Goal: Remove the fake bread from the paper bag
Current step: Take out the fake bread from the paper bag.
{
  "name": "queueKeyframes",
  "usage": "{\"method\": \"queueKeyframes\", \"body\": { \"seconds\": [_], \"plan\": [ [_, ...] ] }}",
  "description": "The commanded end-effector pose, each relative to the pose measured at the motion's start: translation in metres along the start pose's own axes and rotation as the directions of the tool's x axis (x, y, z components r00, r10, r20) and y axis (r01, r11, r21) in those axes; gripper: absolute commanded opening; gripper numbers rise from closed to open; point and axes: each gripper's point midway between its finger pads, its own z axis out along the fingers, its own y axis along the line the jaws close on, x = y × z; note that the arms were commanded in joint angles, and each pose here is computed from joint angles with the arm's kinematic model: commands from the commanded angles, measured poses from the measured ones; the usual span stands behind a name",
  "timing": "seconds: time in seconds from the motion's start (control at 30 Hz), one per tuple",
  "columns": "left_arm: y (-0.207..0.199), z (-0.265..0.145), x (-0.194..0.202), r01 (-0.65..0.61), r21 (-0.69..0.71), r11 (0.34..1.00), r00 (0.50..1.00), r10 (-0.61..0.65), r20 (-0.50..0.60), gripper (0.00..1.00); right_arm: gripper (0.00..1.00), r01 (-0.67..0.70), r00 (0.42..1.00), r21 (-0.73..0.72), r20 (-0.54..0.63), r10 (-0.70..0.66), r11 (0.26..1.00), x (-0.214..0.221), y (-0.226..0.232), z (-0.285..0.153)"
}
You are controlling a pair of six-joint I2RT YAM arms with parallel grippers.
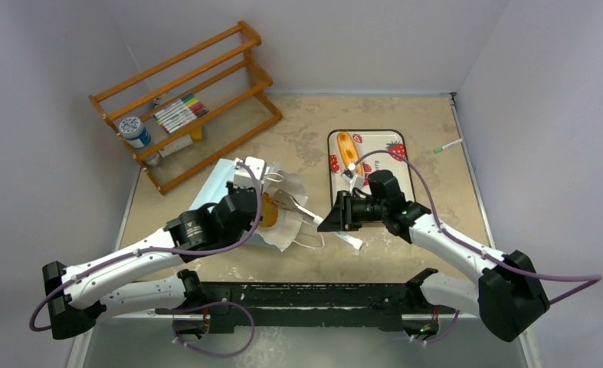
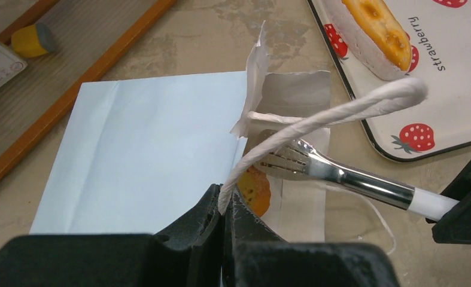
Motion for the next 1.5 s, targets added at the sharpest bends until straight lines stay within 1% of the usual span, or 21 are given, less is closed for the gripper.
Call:
{"method": "queueKeyframes", "body": {
  "seconds": [0.0,0.13,0.23,0.33,0.43,0.53,0.67,0.8,1.0,1.27,1.47],
  "plan": [
    [0.003,-0.008,-0.009,0.115,0.019,0.993,0.992,-0.116,0.056,0.0,0.0,-0.024,0.999,0.008,0.027,0.024,1.0,0.002,-0.016,0.01],
    [0.004,-0.011,-0.011,0.114,0.035,0.993,0.991,-0.116,0.06,0.0,0.0,-0.035,0.999,0.045,0.023,0.034,0.998,0.0,-0.019,0.015],
    [0.002,-0.013,-0.014,0.118,0.05,0.992,0.991,-0.121,0.065,0.0,0.04,-0.041,0.998,0.054,0.043,0.039,0.998,0.002,-0.01,0.01],
    [0.002,-0.015,-0.013,0.126,0.069,0.99,0.989,-0.131,0.074,0.0,0.12,-0.044,0.999,0.066,0.032,0.042,0.997,0.01,-0.014,0.009],
    [0.003,-0.018,-0.014,0.152,0.078,0.985,0.984,-0.159,0.082,0.0,0.2,-0.05,0.998,0.015,0.024,0.05,0.999,0.013,-0.006,0.011],
    [0.003,-0.017,-0.018,0.149,0.072,0.986,0.984,-0.155,0.085,0.0,0.25,-0.031,1.0,-0.025,-0.003,0.031,0.999,0.012,0.002,0.018],
    [-0.006,-0.012,-0.024,0.115,0.072,0.991,0.99,-0.12,0.075,0.0,0.28,0.002,0.996,-0.036,-0.09,-0.005,0.999,0.018,0.002,0.03],
    [-0.015,-0.002,-0.021,0.064,0.06,0.996,0.997,-0.067,0.045,0.0,0.28,0.012,0.987,-0.041,-0.163,-0.018,0.999,0.029,-0.004,0.036],
    [-0.023,0.003,-0.018,0.077,0.077,0.994,0.996,-0.08,0.039,0.0,0.35,0.017,0.98,-0.068,-0.195,-0.03,0.998,0.033,-0.005,0.04],
    [-0.027,0.0,-0.013,0.11,0.117,0.987,0.993,-0.114,0.029,0.0,0.37,0.03,0.977,-0.105,-0.207,-0.051,0.994,0.023,-0.002,0.053],
    [-0.031,-0.002,-0.011,0.124,0.136,0.983,0.992,-0.127,0.014,0.0,0.37,0.034,0.981,-0.123,-0.184,-0.057,0.992,0.013,-0.002,0.064]
  ]
}}
